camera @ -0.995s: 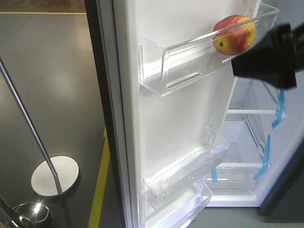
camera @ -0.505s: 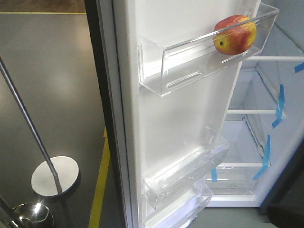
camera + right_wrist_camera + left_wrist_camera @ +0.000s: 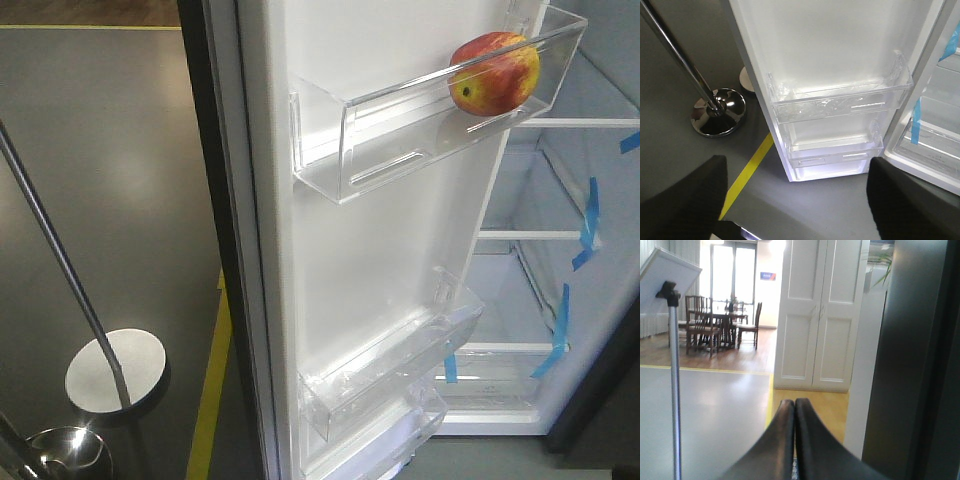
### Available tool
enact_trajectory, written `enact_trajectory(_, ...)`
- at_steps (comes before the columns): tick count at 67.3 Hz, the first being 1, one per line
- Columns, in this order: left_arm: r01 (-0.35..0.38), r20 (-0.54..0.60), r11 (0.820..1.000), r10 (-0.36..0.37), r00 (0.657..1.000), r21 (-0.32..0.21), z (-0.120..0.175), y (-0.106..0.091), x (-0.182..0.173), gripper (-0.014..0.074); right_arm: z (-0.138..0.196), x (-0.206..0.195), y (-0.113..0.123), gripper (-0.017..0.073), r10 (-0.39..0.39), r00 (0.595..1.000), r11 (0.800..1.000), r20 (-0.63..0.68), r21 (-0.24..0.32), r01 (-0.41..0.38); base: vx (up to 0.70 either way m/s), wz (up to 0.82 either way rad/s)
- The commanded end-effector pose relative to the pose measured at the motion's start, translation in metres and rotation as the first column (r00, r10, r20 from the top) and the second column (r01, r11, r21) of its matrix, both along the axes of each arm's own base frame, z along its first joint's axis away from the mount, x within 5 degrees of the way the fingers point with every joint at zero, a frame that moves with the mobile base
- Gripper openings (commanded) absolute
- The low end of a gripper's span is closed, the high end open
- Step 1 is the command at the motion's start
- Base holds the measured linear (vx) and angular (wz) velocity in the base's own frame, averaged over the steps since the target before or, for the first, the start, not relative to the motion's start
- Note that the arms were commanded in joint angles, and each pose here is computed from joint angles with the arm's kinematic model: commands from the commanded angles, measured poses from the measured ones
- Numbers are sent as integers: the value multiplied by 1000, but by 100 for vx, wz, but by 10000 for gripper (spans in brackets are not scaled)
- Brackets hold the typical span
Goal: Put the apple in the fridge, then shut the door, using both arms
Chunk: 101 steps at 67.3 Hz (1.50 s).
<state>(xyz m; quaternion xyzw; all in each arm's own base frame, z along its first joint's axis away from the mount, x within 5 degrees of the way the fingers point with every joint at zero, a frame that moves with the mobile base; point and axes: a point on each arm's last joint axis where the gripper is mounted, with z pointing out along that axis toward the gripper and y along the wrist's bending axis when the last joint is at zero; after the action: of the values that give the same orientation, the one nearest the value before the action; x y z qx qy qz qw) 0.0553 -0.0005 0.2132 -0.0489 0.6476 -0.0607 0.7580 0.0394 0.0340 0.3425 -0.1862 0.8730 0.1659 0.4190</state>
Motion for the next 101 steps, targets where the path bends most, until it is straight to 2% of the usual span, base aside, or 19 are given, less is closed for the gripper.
enact_trajectory(1, 29, 101, 997, -22, 995, -74, 4, -1, -1, -6, 10, 3, 1, 518, -9, 998, 999, 60, 31, 7, 0, 0)
enact_trajectory(5, 42, 109, 991, -28, 994, -127, 10, -1, -2, -6, 10, 3, 1, 508, -8, 998, 1000, 59, 31, 7, 0, 0)
enact_trajectory(11, 42, 100, 988, -27, 995, -146, 24, 0, -4, -6, 10, 3, 1, 503, -8, 998, 1000, 59, 31, 7, 0, 0)
enact_trajectory(23, 5, -33, 994, -9, 999, -108, 63, 1, 0, -6, 10, 3, 1, 503, -8, 998, 1000, 59, 31, 7, 0, 0)
enact_trajectory(30, -20, -198, 998, 8, 980, -56, 83, 2, 12, -6, 10, 3, 1, 503, -8, 998, 1000, 59, 31, 7, 0, 0)
enact_trajectory(38, -22, -398, 999, 31, 917, 26, 104, 3, 32, -6, 10, 3, 1, 503, -8, 998, 1000, 59, 31, 7, 0, 0)
enact_trajectory(45, 5, -552, 996, 48, 833, 94, 119, 3, 55, -6, 10, 3, 1, 503, -8, 998, 1000, 59, 31, 7, 0, 0)
enact_trajectory(51, 38, -650, 992, 49, 758, 118, 129, 3, 77, -6, 10, 3, 1, 503, -8, 998, 1000, 59, 31, 7, 0, 0)
enact_trajectory(54, 60, -679, 992, 35, 733, 115, 133, 1, 86, -6, 10, 3, 1, 503, -8, 998, 1000, 59, 31, 7, 0, 0)
enact_trajectory(60, 127, -727, 987, -18, 686, 96, 141, -4, 110, -6, 10, 3, 1, 503, -8, 998, 1000, 59, 31, 7, 0, 0)
enact_trajectory(64, 187, -748, 981, -83, 658, 55, 144, -10, 126, -6, 10, 3, 1, 503, -8, 998, 1000, 59, 31, 7, 0, 0)
enact_trajectory(68, 245, -757, 969, -148, 636, 16, 149, -16, 141, -6, 10, 3, 1, 503, -8, 998, 1000, 59, 31, 7, 0, 0)
enact_trajectory(70, 271, -764, 962, -192, 616, -23, 148, -20, 150, -6, 10, 3, 1, 503, -8, 998, 1000, 59, 31, 7, 0, 0)
enact_trajectory(77, 359, -752, 928, -310, 582, -105, 151, -31, 179, -6, 10, 3, 1, 503, -8, 998, 1000, 59, 31, 7, 0, 0)
enact_trajectory(85, 410, -710, 889, -422, 563, -204, 154, -41, 209, -6, 10, 3, 1, 503, -8, 998, 1000, 59, 31, 7, 0, 0)
enact_trajectory(92, 433, -680, 864, -481, 554, -259, 155, -46, 234, -6, 10, 3, 1, 503, -8, 998, 1000, 59, 31, 7, 0, 0)
enact_trajectory(101, 431, -653, 830, -550, 521, -354, 150, -51, 265, -6, 10, 3, 1, 503, -8, 998, 1000, 59, 31, 7, 0, 0)
